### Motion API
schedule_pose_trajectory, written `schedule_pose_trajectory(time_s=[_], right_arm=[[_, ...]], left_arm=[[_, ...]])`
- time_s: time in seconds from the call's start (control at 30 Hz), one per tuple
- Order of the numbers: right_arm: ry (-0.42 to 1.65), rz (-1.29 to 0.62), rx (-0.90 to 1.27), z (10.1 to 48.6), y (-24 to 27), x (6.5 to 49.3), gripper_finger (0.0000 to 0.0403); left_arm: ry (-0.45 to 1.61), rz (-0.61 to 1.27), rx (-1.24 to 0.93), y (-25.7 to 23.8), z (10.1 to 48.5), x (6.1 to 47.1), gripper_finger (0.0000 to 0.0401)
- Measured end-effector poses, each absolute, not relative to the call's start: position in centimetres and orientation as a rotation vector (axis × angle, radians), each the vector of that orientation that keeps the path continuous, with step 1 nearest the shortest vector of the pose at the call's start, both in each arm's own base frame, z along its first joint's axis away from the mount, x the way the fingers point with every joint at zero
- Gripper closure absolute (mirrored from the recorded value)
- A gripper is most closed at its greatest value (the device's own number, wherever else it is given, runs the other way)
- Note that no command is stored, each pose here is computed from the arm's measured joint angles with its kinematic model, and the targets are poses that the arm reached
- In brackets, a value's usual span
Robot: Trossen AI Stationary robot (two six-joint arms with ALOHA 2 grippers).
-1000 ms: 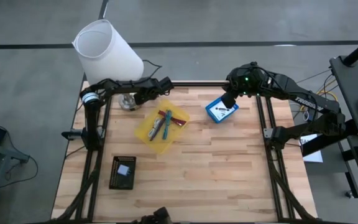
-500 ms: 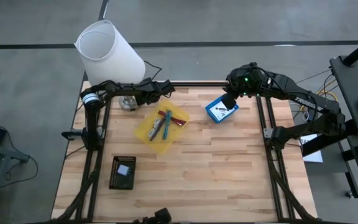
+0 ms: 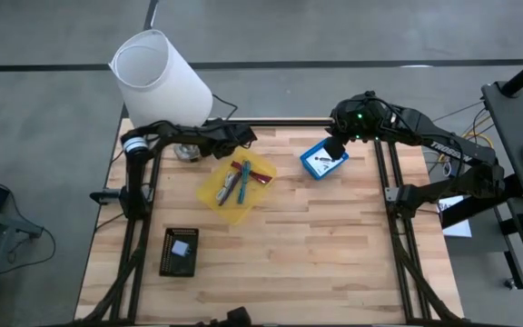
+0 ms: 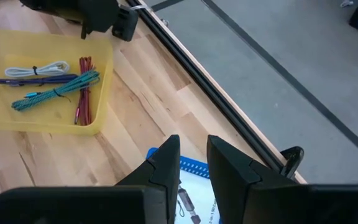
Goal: Pick and place items into bin
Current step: Put the black charger adapter into the black bin
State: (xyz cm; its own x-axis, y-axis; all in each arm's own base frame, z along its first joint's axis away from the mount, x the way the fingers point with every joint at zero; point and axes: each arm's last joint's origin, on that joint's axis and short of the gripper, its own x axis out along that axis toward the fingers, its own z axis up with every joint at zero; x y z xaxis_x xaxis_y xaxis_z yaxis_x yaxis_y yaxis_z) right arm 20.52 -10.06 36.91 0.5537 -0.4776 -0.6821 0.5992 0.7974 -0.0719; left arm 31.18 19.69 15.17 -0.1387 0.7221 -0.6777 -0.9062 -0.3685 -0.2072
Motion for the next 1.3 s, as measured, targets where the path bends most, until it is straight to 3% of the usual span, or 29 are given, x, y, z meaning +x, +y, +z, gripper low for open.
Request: schedule_pose_trajectory(time_s=[1.03,1.3], right_arm=[[0.754,-0.644,0.175,36.9,-10.1,20.5,0.0335],[0.753,-0.645,0.176,36.9,-10.1,20.5,0.0335]], left_arm=[[0.307,1.791,-0.838,20.3,13.5,31.4,0.0097],[0.306,1.793,-0.84,20.4,13.5,31.3,0.0159]])
